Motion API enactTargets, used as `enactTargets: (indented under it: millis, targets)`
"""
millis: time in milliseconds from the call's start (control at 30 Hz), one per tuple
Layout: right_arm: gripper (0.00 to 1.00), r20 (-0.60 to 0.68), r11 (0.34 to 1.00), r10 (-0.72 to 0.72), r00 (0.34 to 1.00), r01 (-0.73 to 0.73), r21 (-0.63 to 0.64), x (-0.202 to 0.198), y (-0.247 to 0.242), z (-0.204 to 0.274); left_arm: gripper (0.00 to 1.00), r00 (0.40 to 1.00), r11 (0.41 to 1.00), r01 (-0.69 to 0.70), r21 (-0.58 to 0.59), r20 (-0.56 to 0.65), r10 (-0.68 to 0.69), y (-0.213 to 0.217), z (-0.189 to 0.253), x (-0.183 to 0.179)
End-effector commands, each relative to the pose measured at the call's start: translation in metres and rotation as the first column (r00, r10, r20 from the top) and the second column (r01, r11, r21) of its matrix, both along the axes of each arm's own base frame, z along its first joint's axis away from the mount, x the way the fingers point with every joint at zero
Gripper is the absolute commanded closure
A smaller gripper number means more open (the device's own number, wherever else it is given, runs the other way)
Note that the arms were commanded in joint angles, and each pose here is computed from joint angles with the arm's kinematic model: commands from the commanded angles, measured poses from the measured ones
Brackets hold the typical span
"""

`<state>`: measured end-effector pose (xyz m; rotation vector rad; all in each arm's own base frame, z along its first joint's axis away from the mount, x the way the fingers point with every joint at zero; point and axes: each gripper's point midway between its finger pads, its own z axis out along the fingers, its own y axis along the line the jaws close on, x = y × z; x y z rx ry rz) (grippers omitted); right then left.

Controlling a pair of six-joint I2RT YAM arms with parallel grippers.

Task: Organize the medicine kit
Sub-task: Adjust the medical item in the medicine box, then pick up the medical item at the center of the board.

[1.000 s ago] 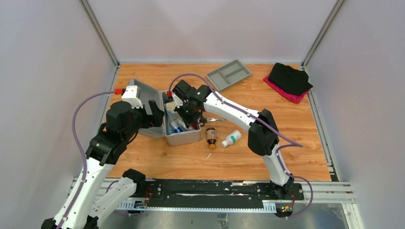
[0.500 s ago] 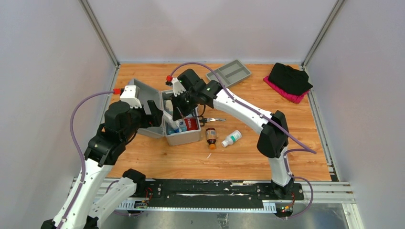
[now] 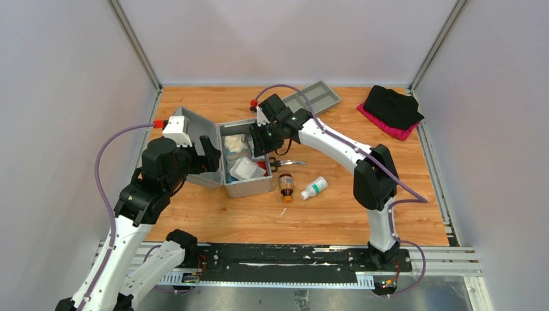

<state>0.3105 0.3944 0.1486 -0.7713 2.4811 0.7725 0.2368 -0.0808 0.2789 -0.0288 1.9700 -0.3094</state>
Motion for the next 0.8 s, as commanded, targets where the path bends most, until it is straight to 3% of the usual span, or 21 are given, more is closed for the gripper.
enactTargets:
  millis: [0, 200, 400, 533, 767]
  targets:
    - [0.57, 0.210, 0.999, -0.039, 0.977, 0.032, 0.038, 0.017, -0.012, 0.065, 0.05, 1.000, 1.000, 0.004, -0.003, 0.027, -0.004, 0.000, 0.008, 0.001]
    - [0.57, 0.281, 0.997, -0.052, 0.958, 0.034, 0.070, 0.013, -0.022, 0.091, 0.05, 1.000, 1.000, 0.016, -0.003, 0.009, -0.016, -0.003, -0.001, 0.001]
    - [0.55, 0.376, 0.947, -0.291, 0.879, 0.320, -0.016, 0.030, -0.115, 0.093, 0.05, 0.999, 0.999, 0.046, -0.014, -0.029, -0.047, -0.011, -0.016, 0.004]
    - [0.39, 0.370, 0.821, -0.517, 0.772, 0.570, -0.041, 0.035, -0.205, 0.076, 0.04, 0.997, 0.997, 0.065, -0.030, -0.040, -0.066, -0.018, -0.022, 0.007]
    - [0.09, 0.300, 0.504, -0.806, 0.510, 0.858, -0.103, 0.012, -0.345, 0.029, 0.01, 0.996, 0.997, 0.076, -0.033, -0.052, -0.078, -0.021, -0.030, 0.009]
